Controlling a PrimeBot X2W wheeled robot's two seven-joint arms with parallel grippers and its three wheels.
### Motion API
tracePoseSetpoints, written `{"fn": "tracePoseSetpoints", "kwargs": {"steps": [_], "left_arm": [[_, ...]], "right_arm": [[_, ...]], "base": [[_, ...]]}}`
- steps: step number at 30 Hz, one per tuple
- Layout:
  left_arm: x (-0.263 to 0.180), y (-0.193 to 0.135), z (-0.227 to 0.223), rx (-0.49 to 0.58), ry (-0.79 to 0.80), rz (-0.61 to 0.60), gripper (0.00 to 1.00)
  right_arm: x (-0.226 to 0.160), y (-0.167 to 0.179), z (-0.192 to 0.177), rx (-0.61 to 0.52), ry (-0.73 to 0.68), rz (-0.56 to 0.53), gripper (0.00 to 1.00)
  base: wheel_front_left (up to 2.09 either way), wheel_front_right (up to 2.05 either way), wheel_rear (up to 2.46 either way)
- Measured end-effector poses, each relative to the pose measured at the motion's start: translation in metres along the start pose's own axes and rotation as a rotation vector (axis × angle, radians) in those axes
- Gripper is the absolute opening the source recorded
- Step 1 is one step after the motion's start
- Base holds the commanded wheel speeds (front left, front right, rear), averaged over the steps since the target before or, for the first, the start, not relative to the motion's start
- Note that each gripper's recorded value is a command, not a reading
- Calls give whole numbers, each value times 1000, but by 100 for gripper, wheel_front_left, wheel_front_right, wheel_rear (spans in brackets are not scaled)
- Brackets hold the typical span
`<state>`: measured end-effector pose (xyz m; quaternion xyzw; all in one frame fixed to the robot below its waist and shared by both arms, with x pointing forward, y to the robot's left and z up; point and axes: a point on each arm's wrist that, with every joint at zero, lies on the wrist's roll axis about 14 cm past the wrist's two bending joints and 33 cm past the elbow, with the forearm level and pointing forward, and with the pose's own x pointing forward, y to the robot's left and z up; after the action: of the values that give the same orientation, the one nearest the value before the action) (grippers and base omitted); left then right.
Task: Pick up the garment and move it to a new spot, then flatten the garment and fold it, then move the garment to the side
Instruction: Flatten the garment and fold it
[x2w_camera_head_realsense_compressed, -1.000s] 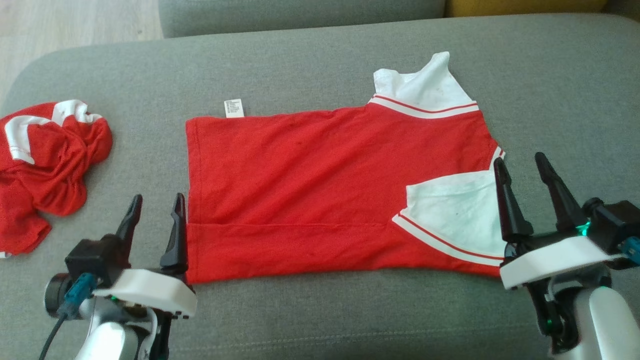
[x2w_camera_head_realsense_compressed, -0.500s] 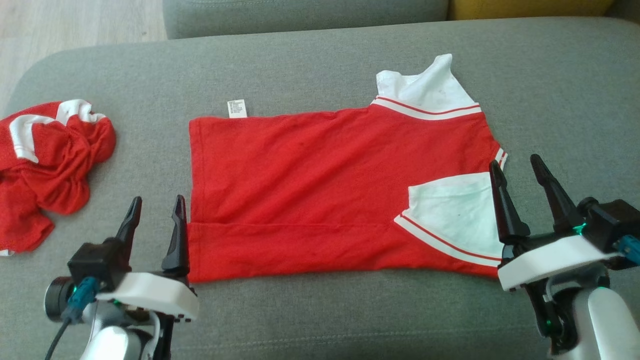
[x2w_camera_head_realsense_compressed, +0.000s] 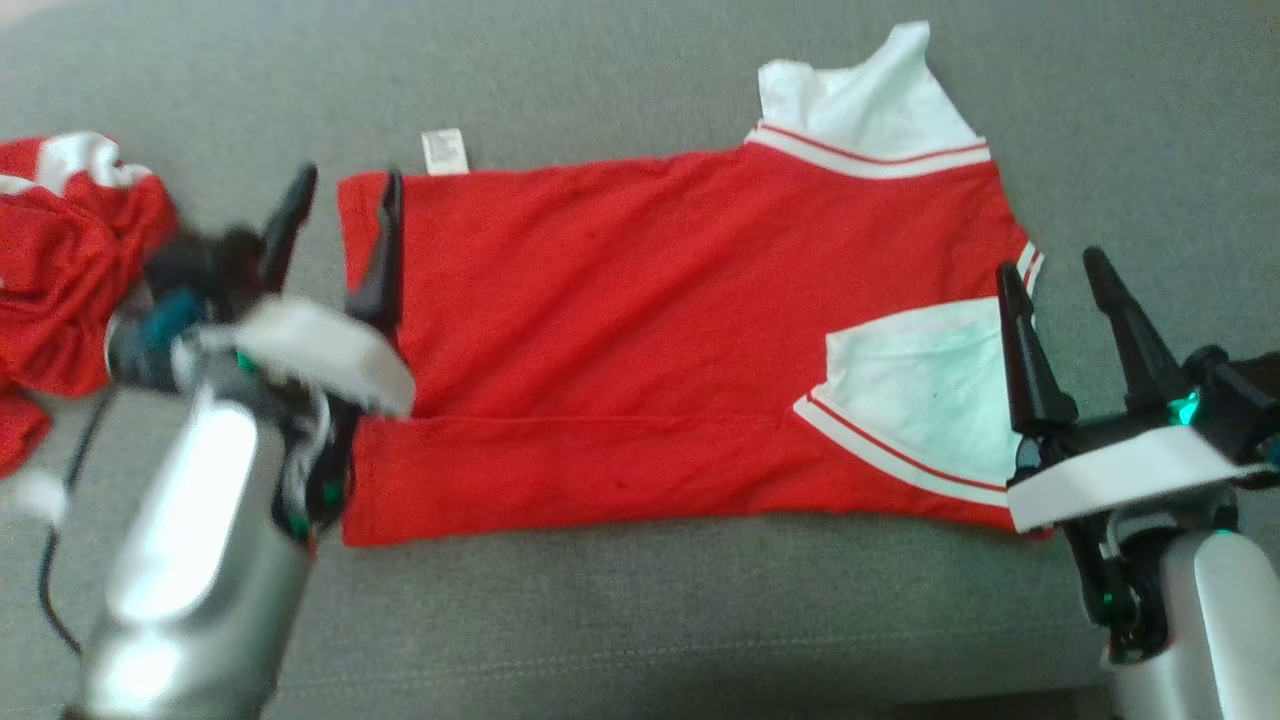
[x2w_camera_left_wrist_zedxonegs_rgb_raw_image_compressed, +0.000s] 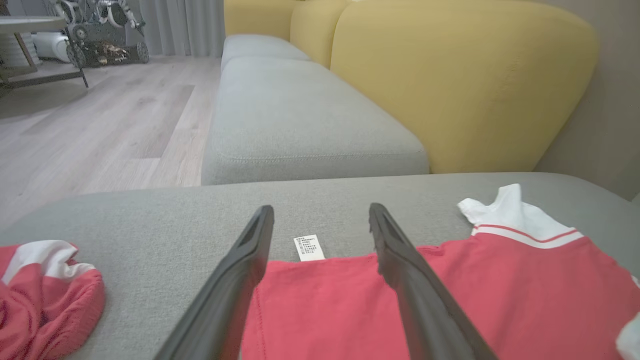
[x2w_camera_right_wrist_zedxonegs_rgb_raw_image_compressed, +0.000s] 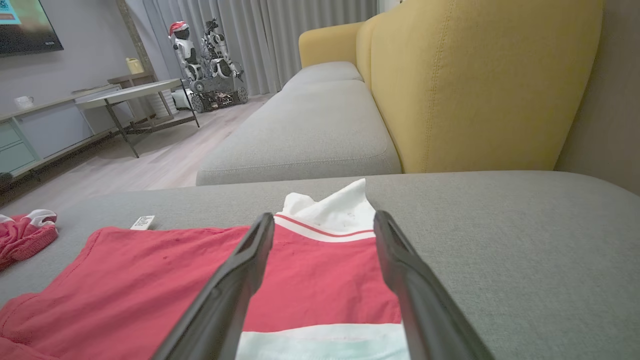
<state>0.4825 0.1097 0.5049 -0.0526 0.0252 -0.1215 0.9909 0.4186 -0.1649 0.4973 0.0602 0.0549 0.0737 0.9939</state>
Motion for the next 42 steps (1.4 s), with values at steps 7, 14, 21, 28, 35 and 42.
{"fn": "tracePoseSetpoints", "kwargs": {"steps": [7,14,21,28,35,42], "left_arm": [[48,25,-62,-37,198,35,100],[60,45,-127,-81,387,79,100],[63,45,-136,-113,411,74,0],[61,45,-136,-99,396,71,0],[67,40,-129,-94,369,56,0],[95,37,-111,-101,307,35,0]], "right_arm": [[16,-11,-18,-2,41,-22,100],[24,-19,-37,5,84,-42,100],[24,-22,-42,6,99,-51,100],[36,-31,-31,23,61,-70,100],[87,-53,-9,11,29,-76,100],[179,-58,-11,-25,127,-36,100]], "base": [[0,0,0],[0,0,0],[0,0,0],[0,0,0],[0,0,0],[0,0,0]]}}
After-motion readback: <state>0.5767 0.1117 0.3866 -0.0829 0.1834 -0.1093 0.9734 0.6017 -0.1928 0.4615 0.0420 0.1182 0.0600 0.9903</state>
